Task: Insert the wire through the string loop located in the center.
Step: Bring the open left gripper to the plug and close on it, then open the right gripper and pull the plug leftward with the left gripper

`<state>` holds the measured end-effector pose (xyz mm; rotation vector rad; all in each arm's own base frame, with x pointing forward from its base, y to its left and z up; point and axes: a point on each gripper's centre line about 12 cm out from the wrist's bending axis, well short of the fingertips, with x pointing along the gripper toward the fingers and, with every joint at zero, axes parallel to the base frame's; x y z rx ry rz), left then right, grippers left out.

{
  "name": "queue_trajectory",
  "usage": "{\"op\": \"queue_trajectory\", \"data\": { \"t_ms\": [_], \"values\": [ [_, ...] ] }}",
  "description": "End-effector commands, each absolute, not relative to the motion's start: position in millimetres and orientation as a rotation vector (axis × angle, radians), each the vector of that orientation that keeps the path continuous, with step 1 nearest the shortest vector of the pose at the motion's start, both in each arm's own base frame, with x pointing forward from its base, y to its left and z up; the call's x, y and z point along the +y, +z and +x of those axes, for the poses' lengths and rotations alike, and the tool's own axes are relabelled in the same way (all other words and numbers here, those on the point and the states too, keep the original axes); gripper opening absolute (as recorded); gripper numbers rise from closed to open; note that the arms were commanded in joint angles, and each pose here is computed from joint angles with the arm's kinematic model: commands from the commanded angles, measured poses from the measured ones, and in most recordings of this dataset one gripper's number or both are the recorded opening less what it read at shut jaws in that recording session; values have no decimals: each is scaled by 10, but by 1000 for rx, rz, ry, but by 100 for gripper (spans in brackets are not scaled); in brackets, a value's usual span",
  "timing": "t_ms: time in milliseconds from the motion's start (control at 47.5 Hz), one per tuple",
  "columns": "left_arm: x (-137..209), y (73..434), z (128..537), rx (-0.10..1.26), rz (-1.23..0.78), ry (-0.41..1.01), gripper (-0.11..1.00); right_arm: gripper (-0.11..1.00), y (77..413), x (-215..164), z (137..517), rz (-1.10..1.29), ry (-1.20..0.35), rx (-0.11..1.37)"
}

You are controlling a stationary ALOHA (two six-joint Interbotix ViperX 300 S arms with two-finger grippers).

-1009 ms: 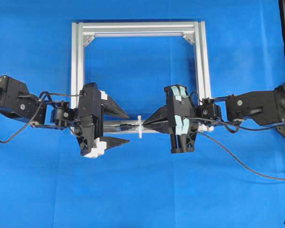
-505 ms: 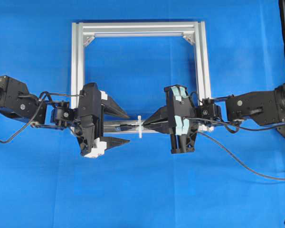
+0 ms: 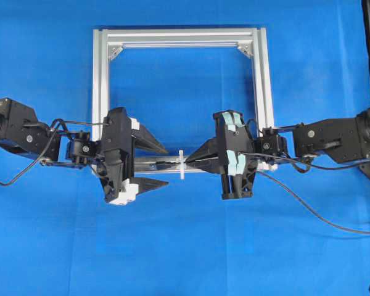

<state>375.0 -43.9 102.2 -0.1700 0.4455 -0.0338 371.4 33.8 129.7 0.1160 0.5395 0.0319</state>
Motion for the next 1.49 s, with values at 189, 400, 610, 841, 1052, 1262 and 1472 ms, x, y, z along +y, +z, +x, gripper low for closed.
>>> {"op": "queue_trajectory", "data": {
  "t_ms": [189, 400, 610, 841, 1052, 1262, 1472],
  "values": [
    [-442, 1153, 3815, 398, -171, -39, 90, -2, 1363, 345, 3742, 117, 35, 517],
    [-449, 1162, 3826, 397, -178, -39, 81, -2, 1366, 346, 3744, 116, 36, 514],
    [-449, 1166, 3826, 397, -172, -40, 24, -2, 1359, 352, 3737, 112, 38, 518],
    [-449, 1160, 3825, 398, -172, -40, 8, -2, 1363, 353, 3742, 108, 40, 517],
    [-448, 1160, 3820, 400, -172, -40, 8, 2, 1368, 353, 3746, 113, 38, 515],
    [-447, 1175, 3812, 397, -174, -40, 8, 53, 1420, 353, 3767, 121, 36, 500],
    [-449, 1241, 3687, 393, -172, -46, 8, 92, 1513, 375, 3685, 119, 46, 493]
  ]
}}
